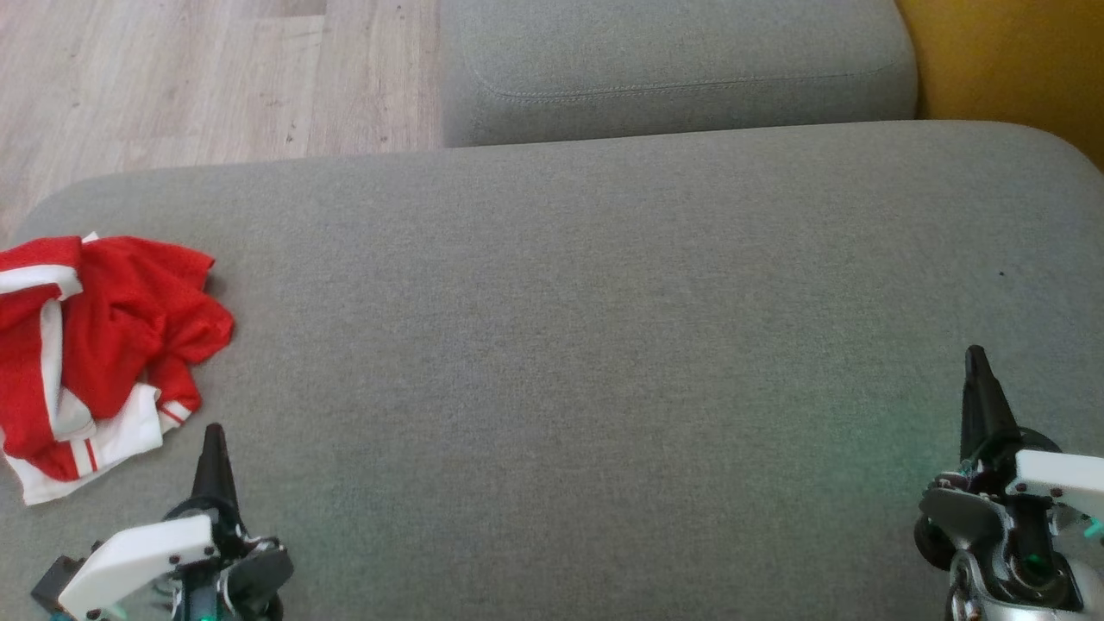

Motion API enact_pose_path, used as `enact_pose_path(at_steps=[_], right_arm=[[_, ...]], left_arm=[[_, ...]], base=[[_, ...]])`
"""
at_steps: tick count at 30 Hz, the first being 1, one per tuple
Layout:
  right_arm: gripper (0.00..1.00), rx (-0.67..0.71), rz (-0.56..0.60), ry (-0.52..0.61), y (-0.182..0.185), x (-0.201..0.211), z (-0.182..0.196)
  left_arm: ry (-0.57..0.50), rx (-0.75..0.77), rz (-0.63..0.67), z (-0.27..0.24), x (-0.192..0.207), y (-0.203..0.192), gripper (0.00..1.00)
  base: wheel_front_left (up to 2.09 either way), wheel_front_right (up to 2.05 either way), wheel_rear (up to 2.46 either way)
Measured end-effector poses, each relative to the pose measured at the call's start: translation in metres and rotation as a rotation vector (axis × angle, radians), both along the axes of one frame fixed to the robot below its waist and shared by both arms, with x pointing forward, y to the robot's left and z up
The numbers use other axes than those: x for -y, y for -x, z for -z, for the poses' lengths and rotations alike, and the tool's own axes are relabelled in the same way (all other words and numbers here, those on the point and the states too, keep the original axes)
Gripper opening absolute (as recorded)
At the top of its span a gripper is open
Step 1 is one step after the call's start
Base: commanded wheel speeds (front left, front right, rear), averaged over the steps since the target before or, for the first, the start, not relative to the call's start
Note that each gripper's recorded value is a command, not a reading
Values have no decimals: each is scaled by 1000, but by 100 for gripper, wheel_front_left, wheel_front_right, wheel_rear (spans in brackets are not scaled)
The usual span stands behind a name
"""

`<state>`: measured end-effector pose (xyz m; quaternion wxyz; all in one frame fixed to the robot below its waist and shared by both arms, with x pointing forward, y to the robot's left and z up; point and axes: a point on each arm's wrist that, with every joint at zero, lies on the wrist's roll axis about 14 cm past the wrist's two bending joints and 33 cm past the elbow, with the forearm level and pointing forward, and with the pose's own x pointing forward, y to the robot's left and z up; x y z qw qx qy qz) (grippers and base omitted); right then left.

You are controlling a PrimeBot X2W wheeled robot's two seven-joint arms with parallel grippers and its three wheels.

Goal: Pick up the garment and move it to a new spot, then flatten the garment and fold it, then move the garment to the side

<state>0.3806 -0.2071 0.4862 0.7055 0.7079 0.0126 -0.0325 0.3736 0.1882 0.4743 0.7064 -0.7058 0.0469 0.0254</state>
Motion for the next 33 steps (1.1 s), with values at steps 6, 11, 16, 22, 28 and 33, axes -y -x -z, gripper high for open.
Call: enact_pose_path(at_steps=[6, 11, 16, 22, 28, 33], right_arm=[[0, 0, 0, 0, 0, 0, 0], [0, 0, 0, 0, 0, 0, 0], [0, 0, 0, 0, 0, 0, 0], [0, 0, 0, 0, 0, 0, 0], [0, 0, 0, 0, 0, 0, 0], [100, -46, 1, -7, 5, -1, 15]], left_arm=[[0, 0, 0, 0, 0, 0, 0], [0, 0, 0, 0, 0, 0, 0], [0, 0, 0, 0, 0, 0, 0], [0, 0, 0, 0, 0, 0, 0], [0, 0, 0, 0, 0, 0, 0], [3, -49, 5, 15, 2, 6, 100]], base=[[0, 0, 0], [0, 0, 0], [0, 0, 0], [0, 0, 0], [0, 0, 0], [0, 0, 0]])
